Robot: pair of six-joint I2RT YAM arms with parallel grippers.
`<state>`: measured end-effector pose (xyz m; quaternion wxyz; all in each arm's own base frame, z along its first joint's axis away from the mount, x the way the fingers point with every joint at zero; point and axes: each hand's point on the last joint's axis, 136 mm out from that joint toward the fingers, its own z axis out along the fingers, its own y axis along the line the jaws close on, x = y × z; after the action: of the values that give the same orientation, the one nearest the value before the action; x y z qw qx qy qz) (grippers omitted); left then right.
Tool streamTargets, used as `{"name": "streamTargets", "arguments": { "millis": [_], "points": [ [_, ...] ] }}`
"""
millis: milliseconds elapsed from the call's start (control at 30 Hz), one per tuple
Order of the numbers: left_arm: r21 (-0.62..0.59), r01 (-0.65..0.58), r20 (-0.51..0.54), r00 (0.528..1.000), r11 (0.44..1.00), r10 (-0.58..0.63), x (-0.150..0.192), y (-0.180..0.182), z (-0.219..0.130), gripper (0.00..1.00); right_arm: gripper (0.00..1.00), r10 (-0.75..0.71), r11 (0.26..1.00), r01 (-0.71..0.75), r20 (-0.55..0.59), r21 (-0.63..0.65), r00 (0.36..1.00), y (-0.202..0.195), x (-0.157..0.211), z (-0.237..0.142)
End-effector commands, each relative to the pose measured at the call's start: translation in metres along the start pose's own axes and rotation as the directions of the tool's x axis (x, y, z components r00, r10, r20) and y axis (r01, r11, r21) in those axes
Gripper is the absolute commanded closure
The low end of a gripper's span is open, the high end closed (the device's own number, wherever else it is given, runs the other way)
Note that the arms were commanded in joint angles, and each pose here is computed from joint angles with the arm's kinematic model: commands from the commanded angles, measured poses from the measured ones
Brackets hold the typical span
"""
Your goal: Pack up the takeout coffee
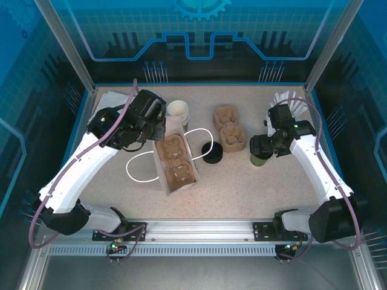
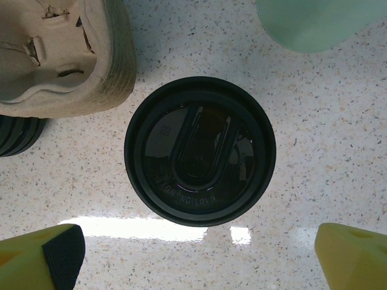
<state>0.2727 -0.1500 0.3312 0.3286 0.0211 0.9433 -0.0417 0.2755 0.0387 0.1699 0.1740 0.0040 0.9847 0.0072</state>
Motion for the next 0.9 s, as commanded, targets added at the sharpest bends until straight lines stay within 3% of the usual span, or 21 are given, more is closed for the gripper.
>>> {"name": "streamTargets", "arguments": {
  "millis": [0,467,867],
  "points": [
    [0.011,0.051,-0.050,0.997,0.999,-0.050,0.007,-0.003,0.002,0.94,0.00,0.024,0.999,-0.025,-0.016,-0.032,1.000,0.003,-0.002,0.001],
    [0.143,0.247,-0.211,0.954,0.958,-0.215,0.027,-0.006,0.037,0.93,0.00,0.004,1.000,-0.003,-0.065,0.012,0.998,0.002,-0.004,0.019],
    [0.116,0.289,-0.219,0.941,0.950,-0.259,0.028,0.006,0.059,0.92,0.00,-0.004,1.000,0.006,-0.114,0.018,0.993,0.004,-0.012,0.039]
  ]
}}
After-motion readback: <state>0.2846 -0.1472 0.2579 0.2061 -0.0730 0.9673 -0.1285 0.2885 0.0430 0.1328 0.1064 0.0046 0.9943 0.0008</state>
